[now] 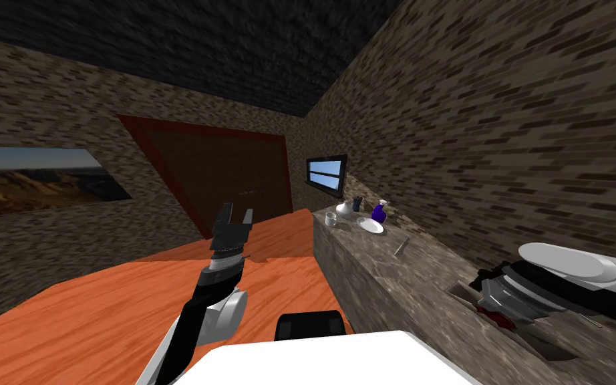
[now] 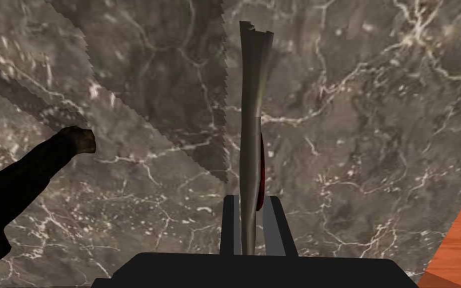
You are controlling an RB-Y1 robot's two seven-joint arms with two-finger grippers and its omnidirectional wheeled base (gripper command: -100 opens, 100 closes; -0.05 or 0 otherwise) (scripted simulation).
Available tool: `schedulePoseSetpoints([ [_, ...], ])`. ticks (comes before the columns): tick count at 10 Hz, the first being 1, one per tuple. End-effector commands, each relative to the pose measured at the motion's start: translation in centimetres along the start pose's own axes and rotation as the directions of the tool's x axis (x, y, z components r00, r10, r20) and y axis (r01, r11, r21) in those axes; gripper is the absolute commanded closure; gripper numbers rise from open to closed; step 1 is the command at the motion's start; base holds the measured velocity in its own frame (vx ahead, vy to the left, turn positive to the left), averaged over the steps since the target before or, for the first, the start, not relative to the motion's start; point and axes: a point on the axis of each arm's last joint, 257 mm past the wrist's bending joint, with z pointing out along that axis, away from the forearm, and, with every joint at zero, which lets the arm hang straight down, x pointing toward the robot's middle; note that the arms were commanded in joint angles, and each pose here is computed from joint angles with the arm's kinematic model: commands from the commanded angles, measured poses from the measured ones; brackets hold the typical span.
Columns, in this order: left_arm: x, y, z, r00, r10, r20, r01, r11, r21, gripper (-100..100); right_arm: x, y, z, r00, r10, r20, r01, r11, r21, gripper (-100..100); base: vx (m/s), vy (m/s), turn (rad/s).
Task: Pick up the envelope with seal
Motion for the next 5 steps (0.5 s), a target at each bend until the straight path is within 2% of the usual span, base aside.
schedulePoseSetpoints([
  [1, 0.00, 0.00, 0.00, 1.000, 0.000, 0.000, 0.000, 1.000, 0.000, 0, 0.13, -0.05, -0.45, 0.999, -0.042, -0.001, 0.042, 0.999, -0.003, 100, 0.156, 0.044, -0.224],
  [3, 0.00, 0.00, 0.00, 1.000, 0.000, 0.000, 0.000, 1.000, 0.000, 0, 0.25, -0.17, -0.97, 0.996, -0.089, -0.001, 0.089, 0.996, -0.006, 100, 0.156, 0.044, -0.251],
  [4, 0.00, 0.00, 0.00, 1.000, 0.000, 0.000, 0.000, 1.000, 0.000, 0, 0.15, -0.18, -0.87, 0.997, -0.072, 0.001, 0.072, 0.997, -0.003, 100, 0.060, 0.032, -0.080],
  [5, 0.00, 0.00, 0.01, 1.000, 0.000, 0.000, 0.000, 1.000, 0.000, 0, 0.27, -0.15, -0.88, 0.997, -0.077, -0.002, 0.077, 0.997, -0.005, 0, 0.009, 0.006, 0.012],
])
